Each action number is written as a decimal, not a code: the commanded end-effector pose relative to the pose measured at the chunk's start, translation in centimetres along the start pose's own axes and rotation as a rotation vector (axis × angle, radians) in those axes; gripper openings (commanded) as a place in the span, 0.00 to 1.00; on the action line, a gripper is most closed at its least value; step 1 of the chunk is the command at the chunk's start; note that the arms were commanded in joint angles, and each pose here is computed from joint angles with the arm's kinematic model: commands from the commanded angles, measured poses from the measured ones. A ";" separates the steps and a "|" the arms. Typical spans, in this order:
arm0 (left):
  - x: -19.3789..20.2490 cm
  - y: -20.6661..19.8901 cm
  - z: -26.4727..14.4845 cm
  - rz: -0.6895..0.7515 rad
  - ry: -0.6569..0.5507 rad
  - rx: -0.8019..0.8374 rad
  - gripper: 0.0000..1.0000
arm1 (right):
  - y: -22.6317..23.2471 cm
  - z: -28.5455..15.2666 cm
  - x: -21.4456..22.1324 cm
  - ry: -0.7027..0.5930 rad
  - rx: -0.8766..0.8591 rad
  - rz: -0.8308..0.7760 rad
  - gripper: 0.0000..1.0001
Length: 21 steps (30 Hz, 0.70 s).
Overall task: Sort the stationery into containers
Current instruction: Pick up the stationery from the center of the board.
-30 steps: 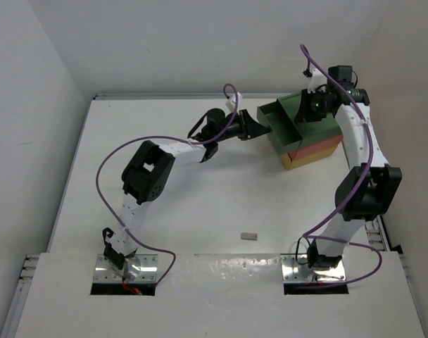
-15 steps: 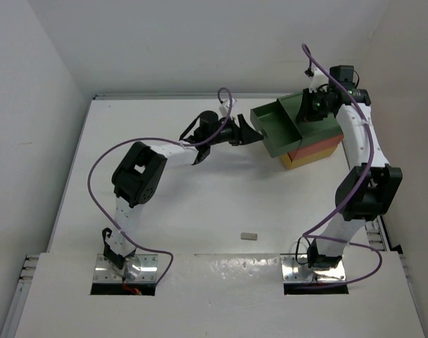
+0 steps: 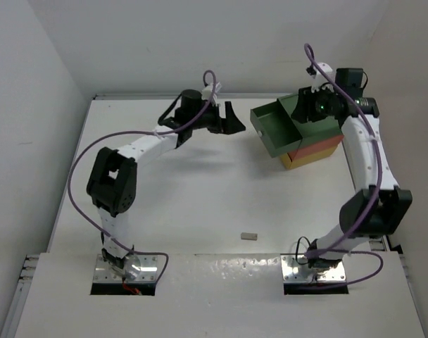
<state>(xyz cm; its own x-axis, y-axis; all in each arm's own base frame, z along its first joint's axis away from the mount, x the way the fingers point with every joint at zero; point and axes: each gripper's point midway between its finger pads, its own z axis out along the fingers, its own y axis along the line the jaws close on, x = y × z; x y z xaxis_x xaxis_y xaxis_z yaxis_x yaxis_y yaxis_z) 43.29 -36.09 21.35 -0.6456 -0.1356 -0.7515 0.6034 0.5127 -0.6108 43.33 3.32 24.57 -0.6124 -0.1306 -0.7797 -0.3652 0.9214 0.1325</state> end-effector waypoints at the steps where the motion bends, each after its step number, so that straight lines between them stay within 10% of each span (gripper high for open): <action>1: -1.1 2.9 -6.3 0.123 0.108 -0.174 1.00 | 7.1 -4.7 -3.8 -0.177 -0.125 -0.347 0.49; 13: -3.4 9.0 -23.7 0.118 -0.034 -0.438 1.00 | 23.0 -2.7 18.8 0.264 -0.482 -0.638 0.54; 21: -2.2 10.5 -28.8 0.085 -0.076 -0.543 1.00 | 22.9 0.8 30.4 0.520 -0.379 -0.706 0.49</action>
<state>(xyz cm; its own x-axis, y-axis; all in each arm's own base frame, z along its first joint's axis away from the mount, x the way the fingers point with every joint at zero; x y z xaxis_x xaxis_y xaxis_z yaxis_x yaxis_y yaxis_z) 38.61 -6.95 22.71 -0.5884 -0.1472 -0.7951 0.2978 0.8747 -0.3824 15.04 19.87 4.23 -0.3517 -0.8621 -0.3648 -0.9357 0.3352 0.1100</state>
